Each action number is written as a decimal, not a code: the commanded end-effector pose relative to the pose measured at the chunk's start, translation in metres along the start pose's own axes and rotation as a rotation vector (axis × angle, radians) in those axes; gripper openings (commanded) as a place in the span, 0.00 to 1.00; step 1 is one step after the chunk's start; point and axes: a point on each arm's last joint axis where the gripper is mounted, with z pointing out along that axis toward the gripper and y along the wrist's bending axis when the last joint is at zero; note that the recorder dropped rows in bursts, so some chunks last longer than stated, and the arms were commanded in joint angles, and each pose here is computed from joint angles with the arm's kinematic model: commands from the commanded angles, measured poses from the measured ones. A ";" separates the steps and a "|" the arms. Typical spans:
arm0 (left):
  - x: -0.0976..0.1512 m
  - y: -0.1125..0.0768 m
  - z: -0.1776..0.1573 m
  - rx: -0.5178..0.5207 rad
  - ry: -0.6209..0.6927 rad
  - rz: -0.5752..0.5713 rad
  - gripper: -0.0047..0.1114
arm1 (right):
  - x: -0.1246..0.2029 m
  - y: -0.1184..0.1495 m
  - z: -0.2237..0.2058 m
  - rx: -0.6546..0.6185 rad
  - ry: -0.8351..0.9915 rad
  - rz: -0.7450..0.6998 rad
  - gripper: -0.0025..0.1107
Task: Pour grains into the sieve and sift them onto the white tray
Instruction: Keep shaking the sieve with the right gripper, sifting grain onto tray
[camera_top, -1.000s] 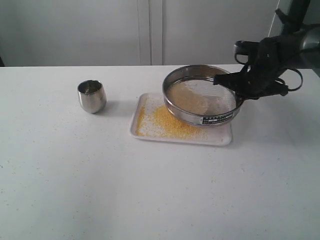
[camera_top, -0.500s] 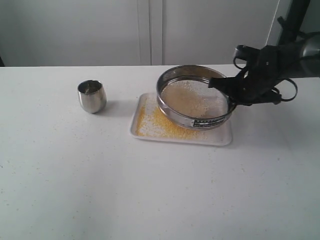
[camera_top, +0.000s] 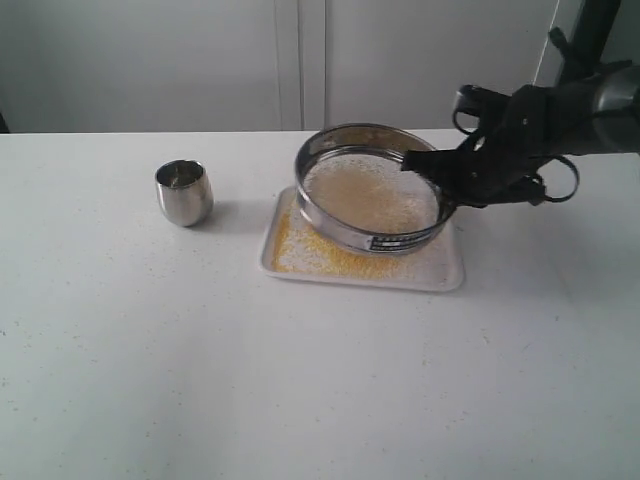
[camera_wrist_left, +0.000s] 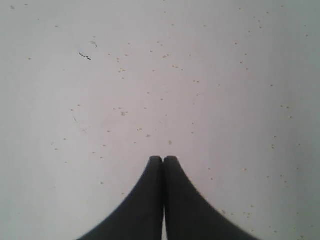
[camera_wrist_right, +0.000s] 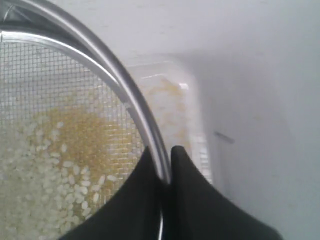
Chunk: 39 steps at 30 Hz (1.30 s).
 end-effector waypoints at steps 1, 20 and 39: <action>0.002 -0.001 -0.001 0.008 0.004 -0.005 0.04 | -0.008 0.011 -0.012 -0.032 -0.058 -0.091 0.02; 0.002 -0.001 -0.001 0.008 0.004 -0.005 0.04 | 0.001 0.006 -0.009 -0.038 -0.021 -0.027 0.02; 0.002 -0.001 -0.001 0.008 0.004 -0.005 0.04 | -0.021 -0.010 -0.025 0.151 0.054 0.099 0.02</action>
